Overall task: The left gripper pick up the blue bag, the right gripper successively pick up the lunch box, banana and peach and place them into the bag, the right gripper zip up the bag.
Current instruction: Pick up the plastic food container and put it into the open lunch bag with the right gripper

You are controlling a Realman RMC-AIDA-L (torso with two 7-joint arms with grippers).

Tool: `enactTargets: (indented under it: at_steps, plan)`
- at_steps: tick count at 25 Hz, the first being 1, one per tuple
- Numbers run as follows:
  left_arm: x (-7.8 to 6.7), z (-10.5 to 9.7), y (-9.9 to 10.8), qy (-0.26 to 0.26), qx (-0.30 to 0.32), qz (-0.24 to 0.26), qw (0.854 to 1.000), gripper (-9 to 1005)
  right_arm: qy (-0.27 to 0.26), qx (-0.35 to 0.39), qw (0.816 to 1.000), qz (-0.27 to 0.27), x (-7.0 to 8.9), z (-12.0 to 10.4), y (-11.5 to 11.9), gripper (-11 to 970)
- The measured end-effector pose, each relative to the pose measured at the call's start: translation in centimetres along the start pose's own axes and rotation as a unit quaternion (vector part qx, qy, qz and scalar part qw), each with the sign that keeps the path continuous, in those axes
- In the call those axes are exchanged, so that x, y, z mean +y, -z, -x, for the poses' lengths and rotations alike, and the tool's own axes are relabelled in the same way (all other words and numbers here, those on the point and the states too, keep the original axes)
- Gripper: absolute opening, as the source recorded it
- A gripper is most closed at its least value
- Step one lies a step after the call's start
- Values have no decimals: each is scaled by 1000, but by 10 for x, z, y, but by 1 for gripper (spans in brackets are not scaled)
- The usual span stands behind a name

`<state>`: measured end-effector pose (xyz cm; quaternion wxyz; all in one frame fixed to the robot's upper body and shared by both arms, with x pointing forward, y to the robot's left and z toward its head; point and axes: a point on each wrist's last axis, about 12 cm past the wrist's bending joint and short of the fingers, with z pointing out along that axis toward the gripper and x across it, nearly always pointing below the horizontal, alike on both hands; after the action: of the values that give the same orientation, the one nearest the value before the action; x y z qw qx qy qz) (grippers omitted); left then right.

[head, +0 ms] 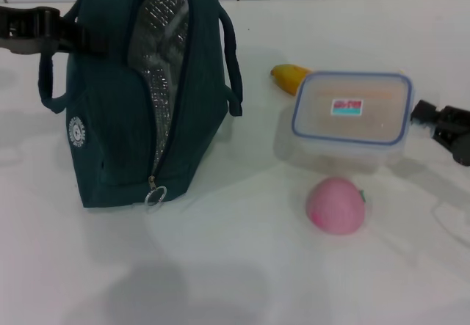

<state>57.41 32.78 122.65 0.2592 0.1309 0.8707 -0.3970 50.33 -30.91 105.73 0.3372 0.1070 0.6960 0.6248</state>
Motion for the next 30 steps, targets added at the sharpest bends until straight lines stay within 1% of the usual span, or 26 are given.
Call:
enactTargets:
  at_steps: [5,9,15,18,23,30]
  plan:
    - [-2,2,-1,-4,-1,-3,1000,38,-1,-26,999,35,8,5,1,107]
    - [-5,4,-3,-7,-6,-18,1000,38,-3,-46,997,68,16,11,2,111]
    - [-6,4,-9,-3,-2,-32,999,38,-10,-71,990,123,29,22,3,116]
    - [-7,4,-13,-3,0,-39,999,38,-16,-78,987,142,34,26,1,118]
    - [-9,4,-20,-5,4,-48,999,38,-26,-66,982,172,45,35,-15,122]
    - [-15,8,-30,-14,14,-62,998,38,-31,-41,976,211,60,43,-50,128]
